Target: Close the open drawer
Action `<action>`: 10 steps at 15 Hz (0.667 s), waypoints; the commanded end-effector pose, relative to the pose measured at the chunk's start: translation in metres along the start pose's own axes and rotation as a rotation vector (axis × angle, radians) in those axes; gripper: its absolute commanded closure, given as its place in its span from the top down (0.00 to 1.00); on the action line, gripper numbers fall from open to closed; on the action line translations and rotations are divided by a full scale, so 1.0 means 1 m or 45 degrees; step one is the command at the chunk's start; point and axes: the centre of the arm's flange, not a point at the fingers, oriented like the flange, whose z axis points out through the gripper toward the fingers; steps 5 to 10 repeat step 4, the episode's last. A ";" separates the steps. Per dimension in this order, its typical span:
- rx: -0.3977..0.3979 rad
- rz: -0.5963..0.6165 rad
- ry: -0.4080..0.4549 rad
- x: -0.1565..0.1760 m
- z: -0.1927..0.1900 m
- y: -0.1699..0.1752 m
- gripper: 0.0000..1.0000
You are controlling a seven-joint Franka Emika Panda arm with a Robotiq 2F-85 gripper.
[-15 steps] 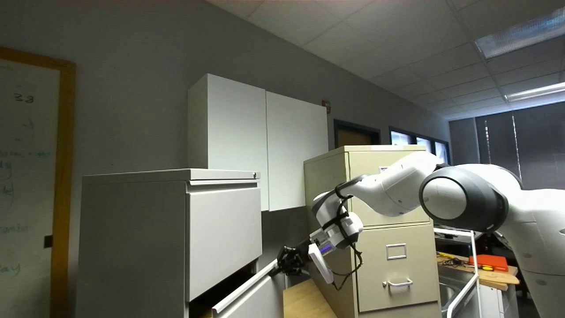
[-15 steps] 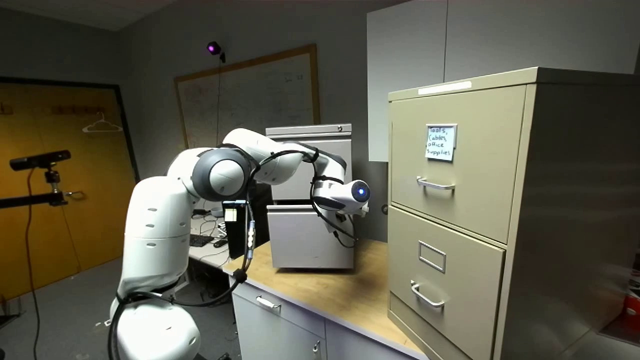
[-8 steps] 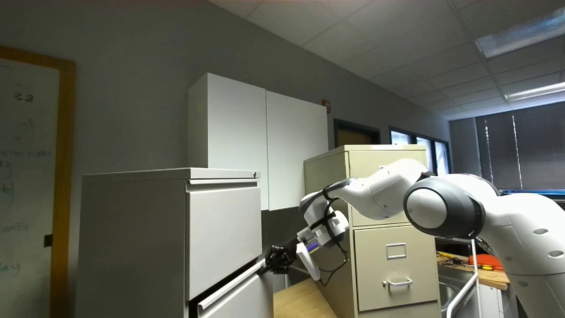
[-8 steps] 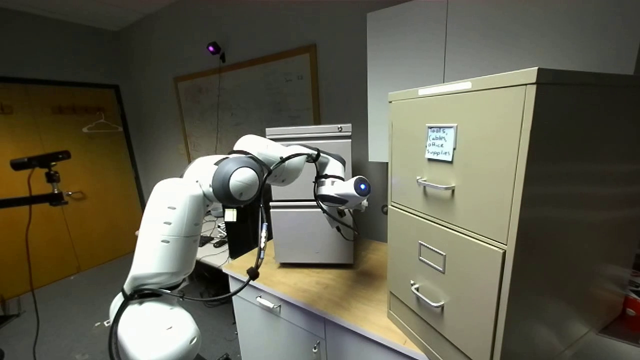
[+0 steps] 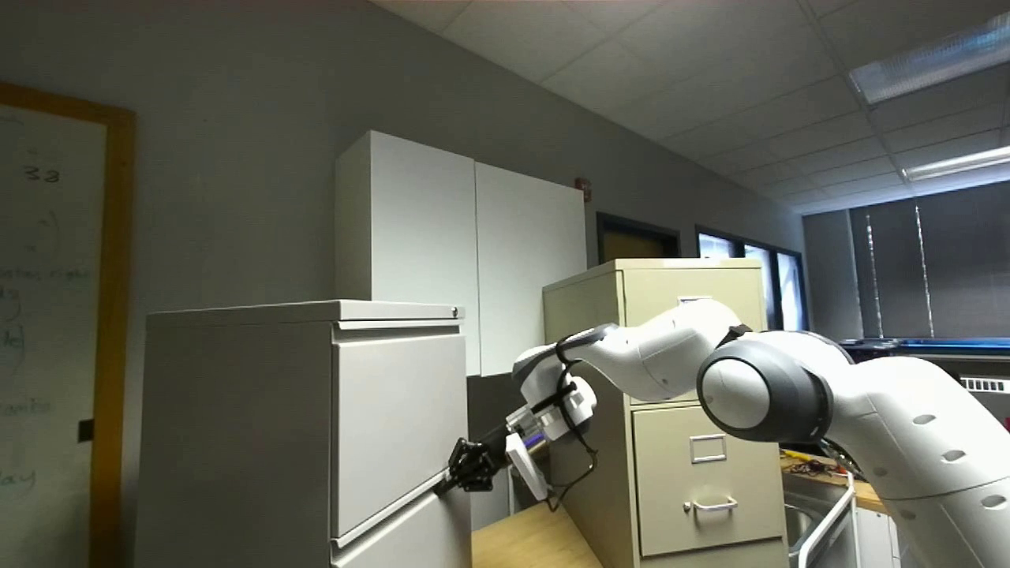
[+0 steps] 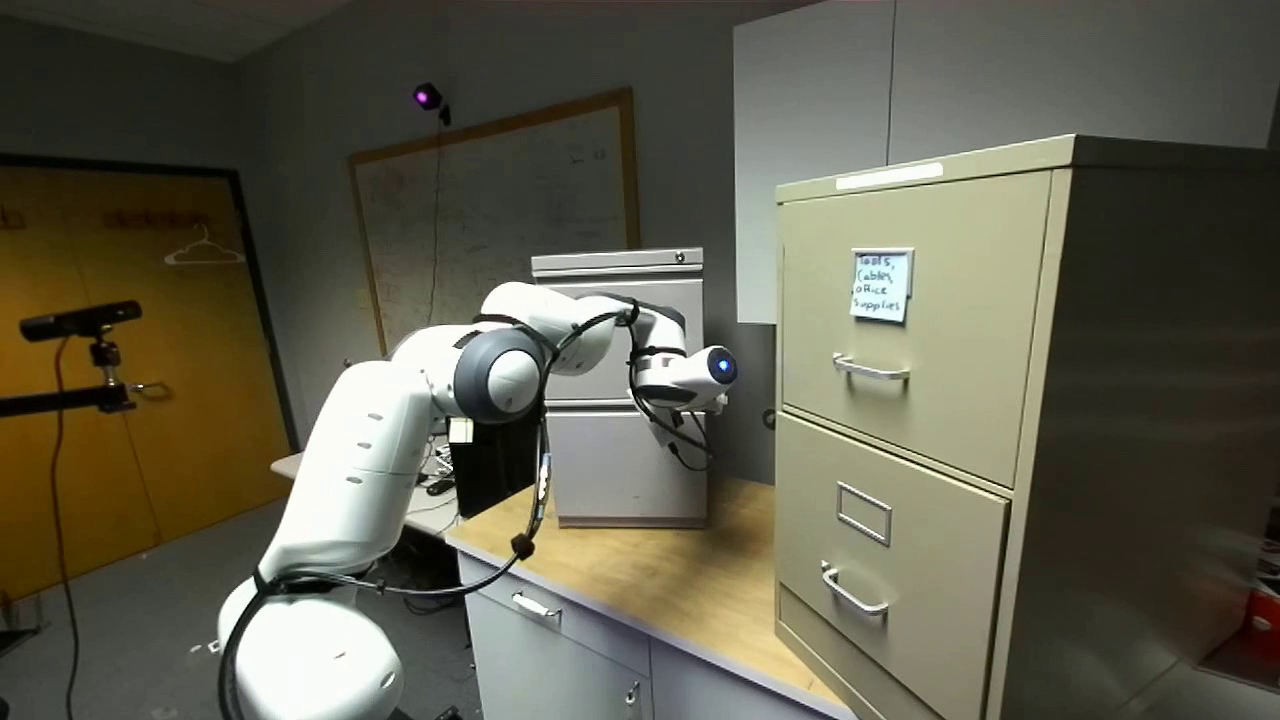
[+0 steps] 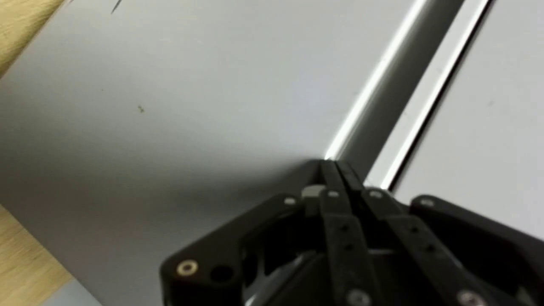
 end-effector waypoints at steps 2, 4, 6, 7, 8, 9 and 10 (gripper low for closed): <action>0.032 -0.015 -0.051 0.025 0.019 -0.033 0.05; 0.005 -0.025 -0.061 0.026 0.013 -0.036 0.04; 0.005 -0.025 -0.061 0.026 0.013 -0.036 0.04; 0.005 -0.025 -0.061 0.026 0.013 -0.036 0.04; 0.005 -0.025 -0.061 0.026 0.013 -0.036 0.04; 0.005 -0.025 -0.061 0.026 0.013 -0.036 0.04; 0.005 -0.025 -0.061 0.026 0.013 -0.036 0.04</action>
